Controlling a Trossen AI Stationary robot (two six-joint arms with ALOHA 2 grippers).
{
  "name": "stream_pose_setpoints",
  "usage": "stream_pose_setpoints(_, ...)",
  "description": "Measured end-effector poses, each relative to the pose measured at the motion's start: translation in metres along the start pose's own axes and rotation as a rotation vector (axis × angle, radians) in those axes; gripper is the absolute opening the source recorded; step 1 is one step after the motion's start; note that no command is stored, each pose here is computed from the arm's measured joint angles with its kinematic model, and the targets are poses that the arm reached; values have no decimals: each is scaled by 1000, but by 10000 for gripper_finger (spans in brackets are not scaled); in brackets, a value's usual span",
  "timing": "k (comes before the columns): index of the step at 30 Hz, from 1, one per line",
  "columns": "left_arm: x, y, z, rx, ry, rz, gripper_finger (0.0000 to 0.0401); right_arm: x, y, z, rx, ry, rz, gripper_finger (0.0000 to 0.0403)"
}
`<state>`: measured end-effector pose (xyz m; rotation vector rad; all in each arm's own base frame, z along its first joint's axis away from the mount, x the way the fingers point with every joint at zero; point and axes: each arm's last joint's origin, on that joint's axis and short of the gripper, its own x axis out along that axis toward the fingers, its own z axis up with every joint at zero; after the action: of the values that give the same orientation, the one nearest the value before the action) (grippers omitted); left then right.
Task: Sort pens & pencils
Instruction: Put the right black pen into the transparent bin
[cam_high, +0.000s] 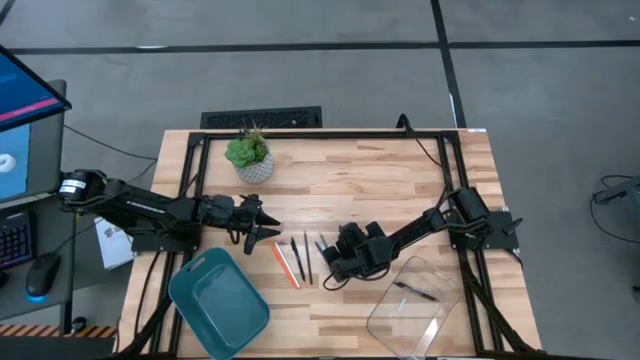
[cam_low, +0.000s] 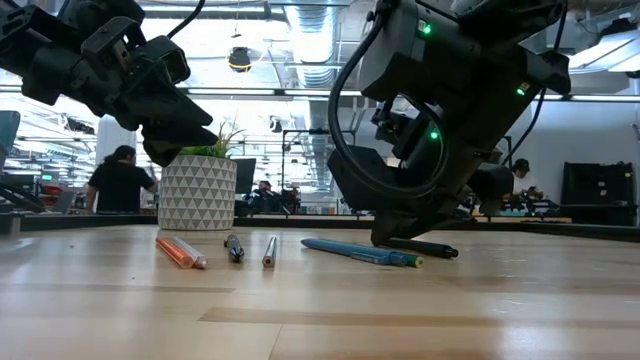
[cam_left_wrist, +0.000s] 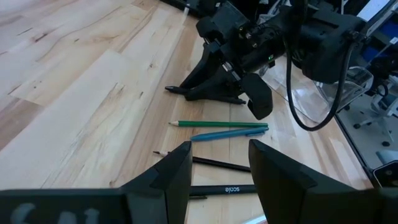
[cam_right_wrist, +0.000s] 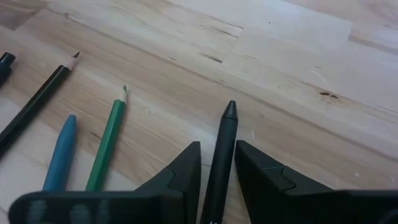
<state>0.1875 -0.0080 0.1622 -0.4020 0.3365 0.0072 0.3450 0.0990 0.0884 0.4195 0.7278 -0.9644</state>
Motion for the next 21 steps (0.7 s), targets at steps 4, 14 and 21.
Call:
stream_pose_setpoints(4,0,0,0,0,0,0,149,1,0,1,1,-1,-3,124)
stream_pose_setpoints(14,0,0,0,0,0,0,149,11,1,-8,-14,-48,-31,124)
stream_pose_setpoints(21,0,0,0,0,1,0,149,11,0,-8,2,-49,-32,124)
